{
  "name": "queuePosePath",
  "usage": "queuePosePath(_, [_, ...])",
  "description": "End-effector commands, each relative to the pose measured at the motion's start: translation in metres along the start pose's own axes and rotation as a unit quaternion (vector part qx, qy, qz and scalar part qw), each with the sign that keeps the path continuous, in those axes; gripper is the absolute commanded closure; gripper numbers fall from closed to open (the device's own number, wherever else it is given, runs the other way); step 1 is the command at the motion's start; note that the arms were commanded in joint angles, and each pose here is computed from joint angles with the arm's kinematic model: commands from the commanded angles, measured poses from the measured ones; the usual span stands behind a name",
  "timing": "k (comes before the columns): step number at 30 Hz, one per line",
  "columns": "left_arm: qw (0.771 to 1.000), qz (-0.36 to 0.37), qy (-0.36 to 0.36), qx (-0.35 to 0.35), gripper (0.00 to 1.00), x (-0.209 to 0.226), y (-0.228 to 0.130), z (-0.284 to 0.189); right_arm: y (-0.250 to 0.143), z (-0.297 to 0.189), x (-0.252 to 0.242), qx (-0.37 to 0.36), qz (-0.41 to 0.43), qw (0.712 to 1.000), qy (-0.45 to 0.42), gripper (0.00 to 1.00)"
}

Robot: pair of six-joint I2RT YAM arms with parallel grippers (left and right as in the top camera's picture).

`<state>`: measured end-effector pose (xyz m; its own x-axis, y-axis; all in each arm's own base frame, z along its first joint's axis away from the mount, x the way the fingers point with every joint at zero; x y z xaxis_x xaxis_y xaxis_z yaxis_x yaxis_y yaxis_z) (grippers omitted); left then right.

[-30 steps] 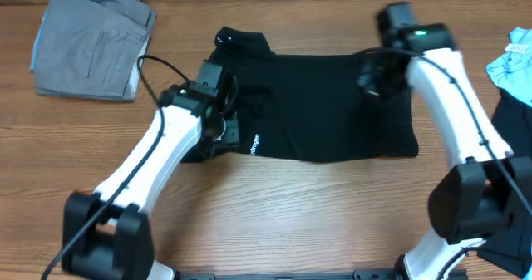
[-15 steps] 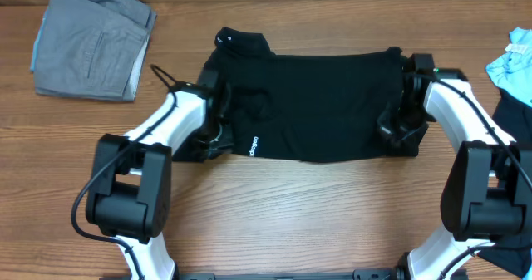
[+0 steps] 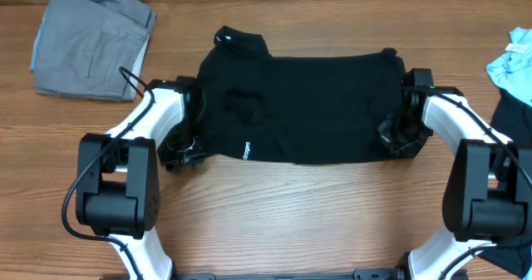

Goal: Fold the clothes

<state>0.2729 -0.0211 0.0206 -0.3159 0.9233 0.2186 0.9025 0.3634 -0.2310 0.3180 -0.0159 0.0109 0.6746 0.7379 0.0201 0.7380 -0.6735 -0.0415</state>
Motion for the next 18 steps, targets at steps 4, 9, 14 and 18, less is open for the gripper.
queuePosePath(4, [0.991,-0.084,0.102,-0.01,0.6,0.04,-0.004,-0.003,0.011,-0.009,-0.03,-0.027,0.062,0.996,-0.06,0.96])
queuePosePath(9, [0.991,-0.083,0.079,-0.064,0.61,0.043,0.0,-0.032,0.02,-0.02,-0.018,-0.028,0.027,0.999,-0.03,0.96])
queuePosePath(14, [0.971,0.105,-0.105,-0.189,0.6,-0.034,-0.006,-0.101,0.023,-0.02,-0.013,-0.032,0.027,0.999,-0.02,0.96])
queuePosePath(18, [0.952,0.165,-0.161,-0.202,0.85,-0.075,-0.016,-0.11,0.021,-0.02,-0.01,-0.027,0.027,0.999,-0.01,0.96])
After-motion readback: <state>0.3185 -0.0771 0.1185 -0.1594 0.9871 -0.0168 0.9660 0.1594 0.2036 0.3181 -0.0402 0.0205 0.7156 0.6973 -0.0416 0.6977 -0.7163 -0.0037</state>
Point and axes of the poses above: each gripper's point midway between its finger pads, its own z axis out along the fingers, its own x axis along the line the jaws close on, y = z × x, the point moved 1 cm from there along -z, back along the fingers, and after that the axes turned 1 degree about z, right-handed, at the moved point
